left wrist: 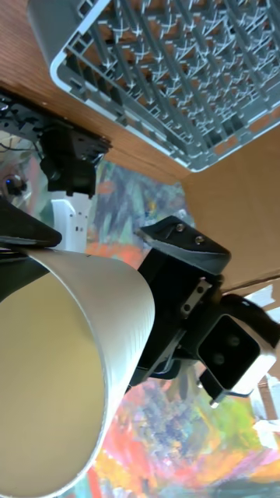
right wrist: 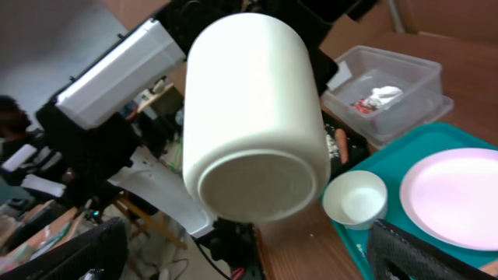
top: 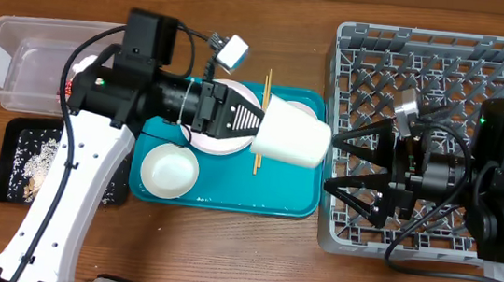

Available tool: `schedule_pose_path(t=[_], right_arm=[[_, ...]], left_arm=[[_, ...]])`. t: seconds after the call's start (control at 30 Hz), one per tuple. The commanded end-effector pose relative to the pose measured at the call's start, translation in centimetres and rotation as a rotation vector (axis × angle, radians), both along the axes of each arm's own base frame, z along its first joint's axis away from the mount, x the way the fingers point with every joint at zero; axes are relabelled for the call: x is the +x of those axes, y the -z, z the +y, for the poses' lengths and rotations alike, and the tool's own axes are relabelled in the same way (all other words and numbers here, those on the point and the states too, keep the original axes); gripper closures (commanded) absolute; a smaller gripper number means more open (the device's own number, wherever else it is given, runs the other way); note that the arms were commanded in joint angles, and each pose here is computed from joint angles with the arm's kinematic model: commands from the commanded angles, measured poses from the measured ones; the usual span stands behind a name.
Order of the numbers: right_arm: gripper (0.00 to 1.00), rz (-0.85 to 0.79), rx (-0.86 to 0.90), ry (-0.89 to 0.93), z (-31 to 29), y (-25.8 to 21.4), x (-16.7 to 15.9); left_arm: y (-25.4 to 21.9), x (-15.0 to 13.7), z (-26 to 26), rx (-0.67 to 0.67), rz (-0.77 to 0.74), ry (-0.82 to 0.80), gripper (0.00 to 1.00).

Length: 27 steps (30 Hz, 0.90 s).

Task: Sort waste into correct bins and load items into the dishwasher
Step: 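Lift the cup with the left gripper toward the right gripper for handover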

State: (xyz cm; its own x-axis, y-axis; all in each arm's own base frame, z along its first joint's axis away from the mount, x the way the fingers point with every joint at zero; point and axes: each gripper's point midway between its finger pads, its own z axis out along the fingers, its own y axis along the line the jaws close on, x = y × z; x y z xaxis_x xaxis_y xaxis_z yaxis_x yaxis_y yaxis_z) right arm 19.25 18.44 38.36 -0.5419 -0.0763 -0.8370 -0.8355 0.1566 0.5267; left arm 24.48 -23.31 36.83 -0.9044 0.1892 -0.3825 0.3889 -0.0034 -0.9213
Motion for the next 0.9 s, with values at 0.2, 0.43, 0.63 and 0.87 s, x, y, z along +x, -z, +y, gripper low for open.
schedule_pose_path(t=[0.2,0.43,0.63,0.87], right_arm=[[0.0,-0.021,0.109,-0.148,0.7,-1.8,-0.5],[0.06,-0.03,0.063,-0.098,1.0,-0.9,1.3],[0.12,0.041,0.027,-0.038,1.2,0.1,3.1],[0.12,0.016,0.019,-0.089,2.8,-0.1,2.3]], left_arm=[[-0.2,-0.8,-1.1,0.006,-0.048,0.033,0.96],[-0.2,-0.9,-1.1,0.006,-0.049,0.036,0.96],[-0.1,-0.8,-1.2,0.011,-0.05,0.032,0.96],[0.7,-0.2,-1.2,0.057,-0.047,-0.003,0.96]])
